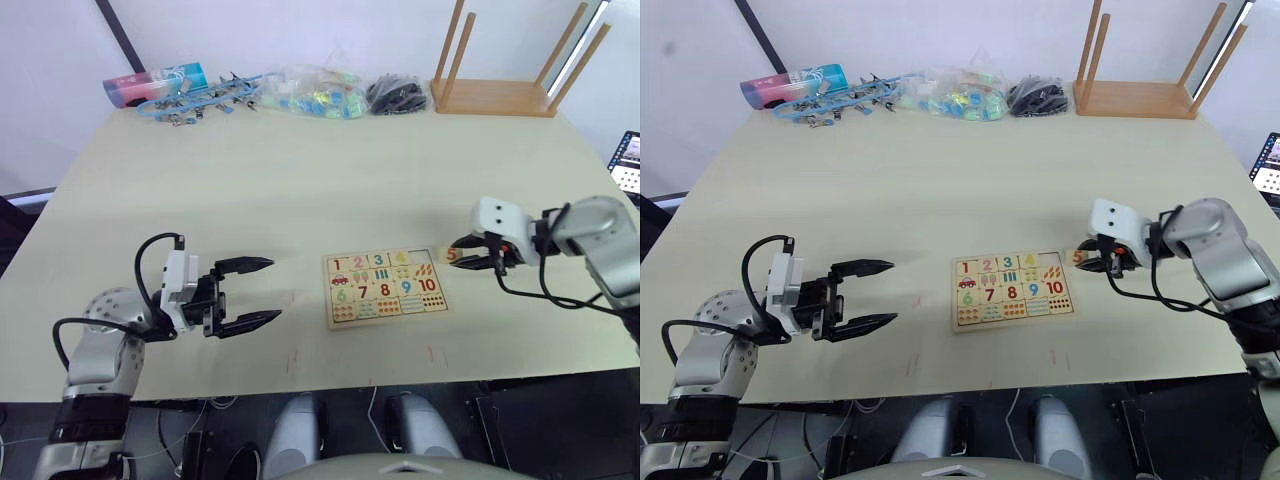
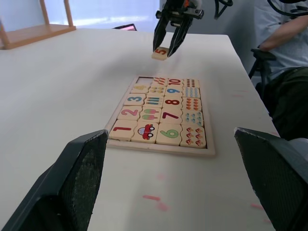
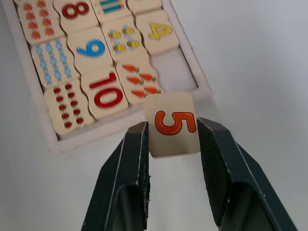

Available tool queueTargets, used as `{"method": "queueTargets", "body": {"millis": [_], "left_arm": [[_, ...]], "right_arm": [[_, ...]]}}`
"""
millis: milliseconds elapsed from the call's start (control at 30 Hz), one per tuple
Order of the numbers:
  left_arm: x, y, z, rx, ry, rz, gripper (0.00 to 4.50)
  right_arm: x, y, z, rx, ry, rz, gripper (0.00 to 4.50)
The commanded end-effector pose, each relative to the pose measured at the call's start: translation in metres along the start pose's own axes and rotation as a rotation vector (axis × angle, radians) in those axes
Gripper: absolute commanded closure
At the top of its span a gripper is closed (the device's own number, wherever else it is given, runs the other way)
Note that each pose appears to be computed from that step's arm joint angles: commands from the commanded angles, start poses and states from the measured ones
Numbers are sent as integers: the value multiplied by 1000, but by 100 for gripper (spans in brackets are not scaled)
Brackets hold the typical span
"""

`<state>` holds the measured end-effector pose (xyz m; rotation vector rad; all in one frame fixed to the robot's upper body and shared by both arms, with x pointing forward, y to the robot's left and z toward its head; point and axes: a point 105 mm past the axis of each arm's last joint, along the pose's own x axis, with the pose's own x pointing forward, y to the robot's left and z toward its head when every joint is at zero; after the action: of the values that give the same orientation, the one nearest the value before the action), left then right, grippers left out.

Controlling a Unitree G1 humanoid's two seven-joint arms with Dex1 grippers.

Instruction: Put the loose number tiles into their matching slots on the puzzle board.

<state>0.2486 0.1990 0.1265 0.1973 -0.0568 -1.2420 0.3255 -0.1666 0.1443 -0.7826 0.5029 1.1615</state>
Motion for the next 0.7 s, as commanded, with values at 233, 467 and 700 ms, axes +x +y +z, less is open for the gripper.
{"method": "queueTargets", "body": {"millis": [233, 467, 700], "left_arm": [[-4, -5, 13, 34, -36, 103, 0], [-4, -7, 12, 32, -35, 122, 0], [-2, -9, 11, 30, -37, 124, 0]], "right_arm": [[13, -17, 21, -110, 124, 19, 357], [23, -19, 35, -137, 177, 47, 357], [28, -20, 37, -148, 225, 59, 357]]}}
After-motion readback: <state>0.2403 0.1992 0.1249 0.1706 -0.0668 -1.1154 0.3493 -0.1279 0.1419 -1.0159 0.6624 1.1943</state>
